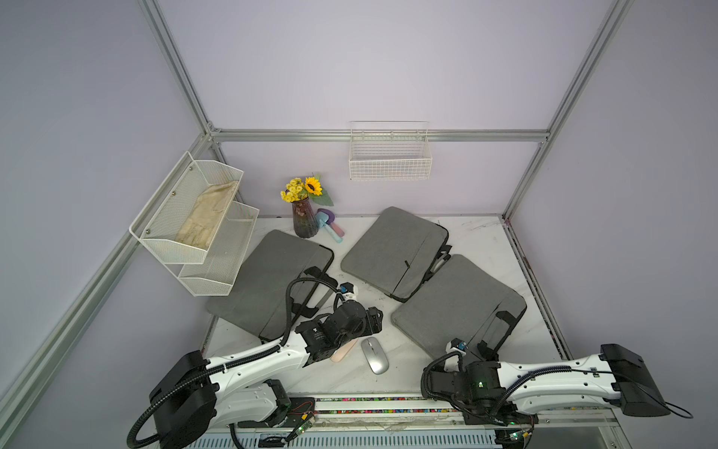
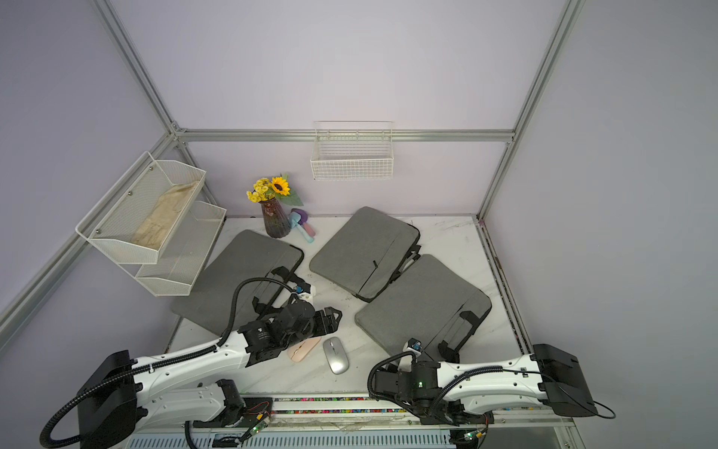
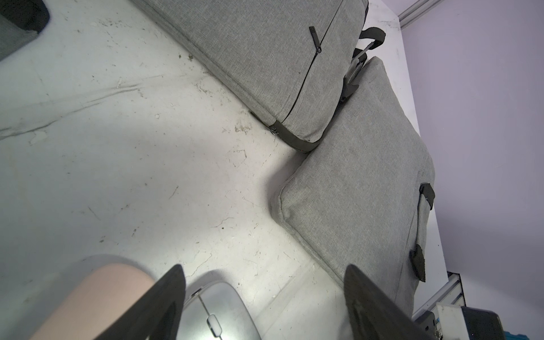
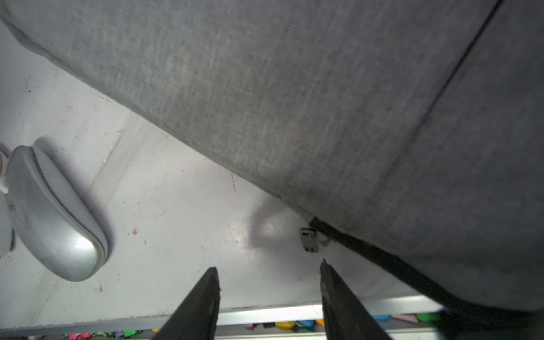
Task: Put the mouse into the laptop bag
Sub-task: Unzip the zipper on the zippered laptop bag.
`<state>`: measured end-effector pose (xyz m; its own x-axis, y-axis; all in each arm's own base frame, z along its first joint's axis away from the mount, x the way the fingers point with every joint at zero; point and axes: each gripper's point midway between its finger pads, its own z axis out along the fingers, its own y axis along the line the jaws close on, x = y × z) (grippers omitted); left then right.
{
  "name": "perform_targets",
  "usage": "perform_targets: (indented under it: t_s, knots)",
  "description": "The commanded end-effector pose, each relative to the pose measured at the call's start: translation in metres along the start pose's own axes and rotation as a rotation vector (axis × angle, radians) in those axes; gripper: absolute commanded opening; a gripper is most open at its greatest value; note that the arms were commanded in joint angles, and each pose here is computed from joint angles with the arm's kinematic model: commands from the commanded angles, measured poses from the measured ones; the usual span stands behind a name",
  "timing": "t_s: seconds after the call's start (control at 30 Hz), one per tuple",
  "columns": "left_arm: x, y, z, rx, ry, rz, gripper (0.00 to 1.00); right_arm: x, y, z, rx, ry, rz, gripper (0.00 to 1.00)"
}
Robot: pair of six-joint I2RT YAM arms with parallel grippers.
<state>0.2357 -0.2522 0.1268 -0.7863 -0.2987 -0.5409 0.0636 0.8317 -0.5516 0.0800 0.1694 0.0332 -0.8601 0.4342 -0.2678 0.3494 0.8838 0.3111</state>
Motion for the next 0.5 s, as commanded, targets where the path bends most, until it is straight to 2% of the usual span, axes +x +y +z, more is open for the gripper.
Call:
perform_targets:
  t_s: [0.0, 0.2, 0.27, 0.37, 0.47]
  knots:
    - [0.005, 0.005, 0.005, 0.005, 0.006, -0.015, 0.83, 0.001, -0.008, -0.002, 0.051, -0.002, 0.121, 0.57]
    - [0.009, 0.005, 0.009, 0.016, 0.014, -0.020, 0.84, -0.005, -0.010, 0.002, 0.073, -0.030, 0.203, 0.60]
    - [0.010, 0.006, 0.011, 0.020, 0.015, -0.022, 0.84, -0.009, -0.006, 0.002, 0.071, -0.044, 0.210, 0.58]
    - [0.011, 0.006, 0.014, 0.023, 0.017, -0.022, 0.84, -0.014, 0.002, 0.004, 0.089, -0.056, 0.187, 0.51]
    - [0.012, 0.005, 0.016, 0.026, 0.020, -0.021, 0.84, -0.017, 0.008, 0.013, 0.126, -0.052, 0.164, 0.49]
